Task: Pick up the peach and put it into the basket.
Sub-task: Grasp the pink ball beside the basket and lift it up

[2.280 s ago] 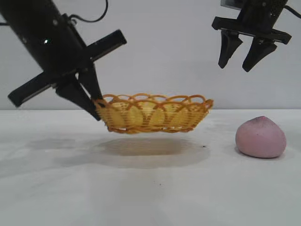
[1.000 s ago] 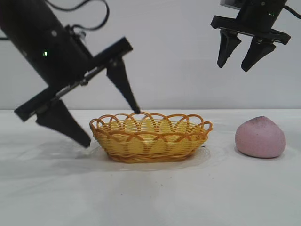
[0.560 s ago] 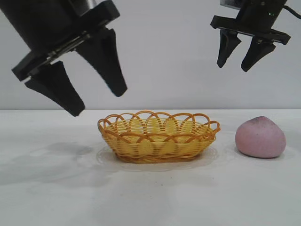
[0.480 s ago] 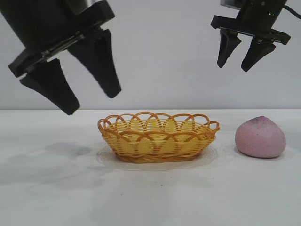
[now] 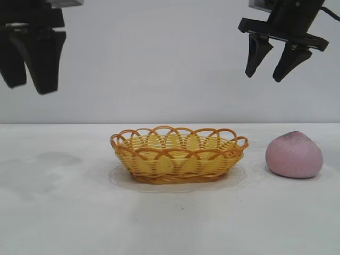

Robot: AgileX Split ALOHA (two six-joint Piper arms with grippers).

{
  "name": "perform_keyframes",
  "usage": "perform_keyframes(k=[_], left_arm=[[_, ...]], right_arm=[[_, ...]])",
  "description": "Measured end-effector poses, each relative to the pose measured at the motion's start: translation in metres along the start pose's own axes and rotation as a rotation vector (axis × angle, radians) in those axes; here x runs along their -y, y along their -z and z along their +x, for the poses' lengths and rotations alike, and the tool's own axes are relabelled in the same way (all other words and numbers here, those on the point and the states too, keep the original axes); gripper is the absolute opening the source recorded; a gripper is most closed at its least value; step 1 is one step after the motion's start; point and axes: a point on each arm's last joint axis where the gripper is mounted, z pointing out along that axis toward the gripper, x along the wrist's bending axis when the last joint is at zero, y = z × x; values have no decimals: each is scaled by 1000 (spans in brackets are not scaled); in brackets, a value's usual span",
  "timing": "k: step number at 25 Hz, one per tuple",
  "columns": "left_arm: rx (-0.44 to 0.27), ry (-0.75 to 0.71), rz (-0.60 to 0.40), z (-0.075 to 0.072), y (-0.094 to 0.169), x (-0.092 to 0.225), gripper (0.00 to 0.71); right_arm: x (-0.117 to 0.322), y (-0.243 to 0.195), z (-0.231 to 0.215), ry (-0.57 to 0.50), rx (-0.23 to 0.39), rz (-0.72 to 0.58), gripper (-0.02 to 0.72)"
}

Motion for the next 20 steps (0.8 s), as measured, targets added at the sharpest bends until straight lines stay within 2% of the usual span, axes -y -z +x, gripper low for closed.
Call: perform_keyframes(k=[5, 13, 16, 20], left_arm=[[-25, 73, 18, 29, 1, -1, 531], [-27, 333, 94, 96, -1, 37, 531], [-13, 414, 141, 110, 0, 51, 531], [7, 471, 210, 116, 5, 65, 531]], right_arm=[[1, 0, 0, 0, -4, 13, 456], [1, 0, 0, 0, -5, 16, 456], [1, 0, 0, 0, -5, 16, 456], [1, 0, 0, 0, -5, 16, 456]])
